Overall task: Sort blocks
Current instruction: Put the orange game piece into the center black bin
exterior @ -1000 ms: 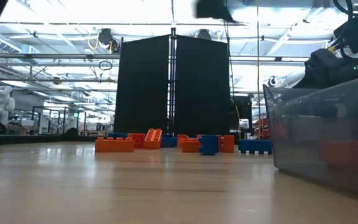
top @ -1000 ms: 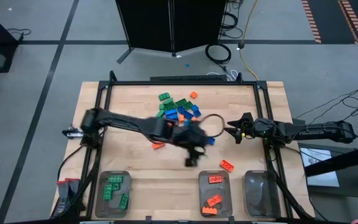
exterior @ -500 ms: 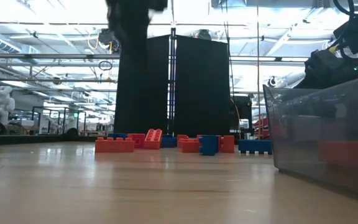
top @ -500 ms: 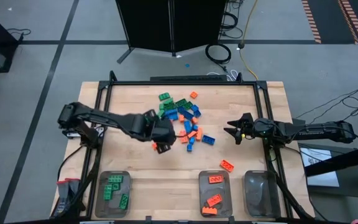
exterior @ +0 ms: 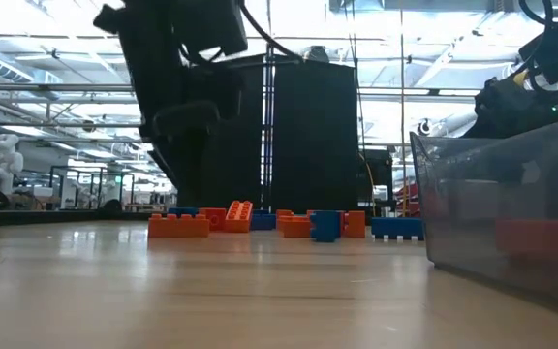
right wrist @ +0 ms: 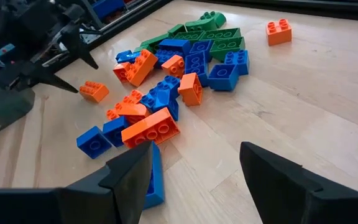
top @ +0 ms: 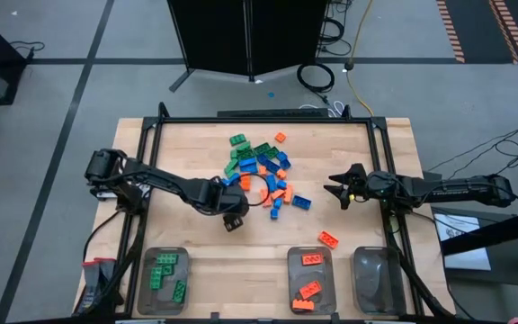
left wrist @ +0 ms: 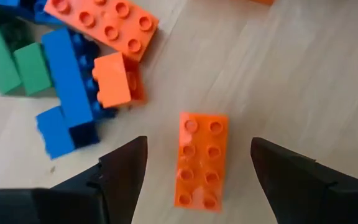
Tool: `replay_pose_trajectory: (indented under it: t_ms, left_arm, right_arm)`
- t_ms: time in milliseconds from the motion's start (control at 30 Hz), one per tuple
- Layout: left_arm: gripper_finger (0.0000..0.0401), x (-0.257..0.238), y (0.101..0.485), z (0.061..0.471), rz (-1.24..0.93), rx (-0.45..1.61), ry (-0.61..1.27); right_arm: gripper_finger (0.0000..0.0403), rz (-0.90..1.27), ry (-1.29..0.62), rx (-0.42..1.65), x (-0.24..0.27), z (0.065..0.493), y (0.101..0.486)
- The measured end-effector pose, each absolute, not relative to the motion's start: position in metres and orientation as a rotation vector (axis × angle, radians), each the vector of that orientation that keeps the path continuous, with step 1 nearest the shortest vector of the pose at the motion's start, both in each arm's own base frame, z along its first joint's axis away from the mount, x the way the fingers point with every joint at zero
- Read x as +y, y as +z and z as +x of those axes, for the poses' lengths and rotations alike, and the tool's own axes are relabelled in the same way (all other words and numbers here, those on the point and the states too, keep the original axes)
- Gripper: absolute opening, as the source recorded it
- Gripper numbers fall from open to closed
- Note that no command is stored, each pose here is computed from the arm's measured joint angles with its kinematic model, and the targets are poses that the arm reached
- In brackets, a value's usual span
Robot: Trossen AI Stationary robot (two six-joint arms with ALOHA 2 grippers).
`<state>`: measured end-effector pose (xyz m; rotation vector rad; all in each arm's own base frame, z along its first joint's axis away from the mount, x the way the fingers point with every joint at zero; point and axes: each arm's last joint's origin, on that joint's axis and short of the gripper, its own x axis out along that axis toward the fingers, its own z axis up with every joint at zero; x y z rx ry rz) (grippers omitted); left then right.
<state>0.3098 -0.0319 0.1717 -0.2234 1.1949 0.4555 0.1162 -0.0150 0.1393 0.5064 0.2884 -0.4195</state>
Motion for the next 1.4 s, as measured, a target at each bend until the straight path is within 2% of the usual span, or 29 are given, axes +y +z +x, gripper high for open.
replay_pose_trajectory:
  t_ms: [333,433,567,667,833,1000,1100,1200,1400]
  left_arm:
    - [0.0280,-0.015,0.135,0.291,-0.379,1.233,0.374]
    - [0.0232,-0.011,0.132,0.288,-0.387,1.237,0.404]
    - [0.0120,-0.011,0.138,0.295,-0.383,1.215,0.405]
    - [0.0120,-0.012,0.153,0.312,-0.385,1.139,0.368]
    - [0.0120,-0.013,0.207,0.346,-0.399,0.927,0.319]
    - [0.0120,-0.017,0.288,0.383,-0.402,0.521,0.210]
    - [0.0120,-0.026,0.319,0.397,-0.375,0.289,0.112]
    - [0.0120,-0.037,0.324,0.408,-0.342,0.226,0.046]
    - [0.0120,-0.072,0.299,0.438,-0.303,0.307,-0.127]
  right_arm:
    - [0.0238,0.480,-0.415,0.293,-0.015,0.116,0.139]
    - [0.0238,0.480,-0.416,0.293,-0.015,0.116,0.139]
    - [0.0238,0.480,-0.416,0.294,-0.015,0.116,0.139]
    - [0.0238,0.480,-0.416,0.293,-0.015,0.116,0.139]
    - [0.0238,0.481,-0.416,0.294,-0.015,0.116,0.139]
    - [0.0238,0.480,-0.418,0.297,-0.015,0.116,0.139]
    - [0.0238,0.484,-0.420,0.302,-0.015,0.117,0.138]
    - [0.0238,0.487,-0.420,0.302,-0.015,0.117,0.138]
    - [0.0238,0.496,-0.422,0.300,-0.015,0.117,0.138]
